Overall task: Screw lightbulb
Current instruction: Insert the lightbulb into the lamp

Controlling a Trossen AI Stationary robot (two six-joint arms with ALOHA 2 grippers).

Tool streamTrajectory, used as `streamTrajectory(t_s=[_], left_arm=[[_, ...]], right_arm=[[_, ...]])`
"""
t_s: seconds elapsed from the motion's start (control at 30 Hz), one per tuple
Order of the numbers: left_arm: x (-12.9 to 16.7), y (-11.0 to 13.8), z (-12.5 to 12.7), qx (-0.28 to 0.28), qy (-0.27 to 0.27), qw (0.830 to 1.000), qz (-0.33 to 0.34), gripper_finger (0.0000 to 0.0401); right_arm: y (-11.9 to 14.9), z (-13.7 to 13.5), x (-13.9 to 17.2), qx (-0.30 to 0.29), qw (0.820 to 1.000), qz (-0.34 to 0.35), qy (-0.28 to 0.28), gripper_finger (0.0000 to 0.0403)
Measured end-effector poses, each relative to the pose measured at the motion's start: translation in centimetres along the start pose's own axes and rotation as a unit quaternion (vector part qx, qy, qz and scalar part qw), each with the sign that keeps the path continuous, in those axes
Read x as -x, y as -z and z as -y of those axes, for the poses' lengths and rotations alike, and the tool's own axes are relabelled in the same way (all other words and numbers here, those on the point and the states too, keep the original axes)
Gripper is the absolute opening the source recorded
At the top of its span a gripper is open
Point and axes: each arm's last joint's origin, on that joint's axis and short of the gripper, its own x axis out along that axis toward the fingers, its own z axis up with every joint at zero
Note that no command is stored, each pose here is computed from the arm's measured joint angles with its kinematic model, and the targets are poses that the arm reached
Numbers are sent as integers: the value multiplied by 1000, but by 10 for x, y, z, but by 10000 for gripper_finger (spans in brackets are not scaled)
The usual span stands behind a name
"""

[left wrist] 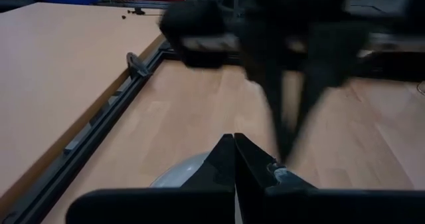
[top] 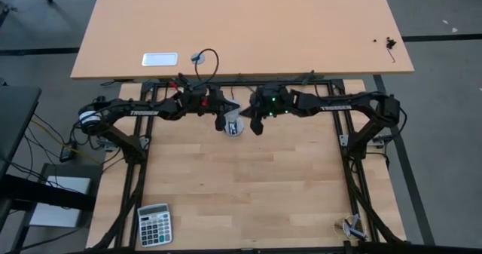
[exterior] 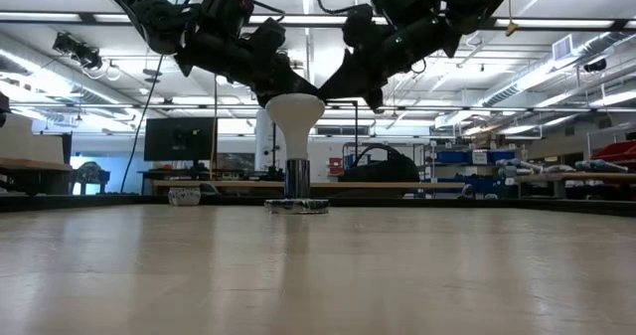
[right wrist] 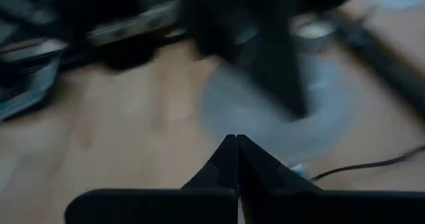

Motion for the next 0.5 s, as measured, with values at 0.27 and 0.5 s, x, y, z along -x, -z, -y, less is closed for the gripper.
streamTrajectory(t_s=[0.27, 0.5], left_arm=[[0, 0, 0, 0, -3, 1000, 0, 0], [0, 0, 0, 0, -3, 1000, 0, 0]], right_arm=[[-4, -7, 7, 12, 1000, 10, 23, 9], [-5, 11, 7, 1, 997, 15, 81, 9]])
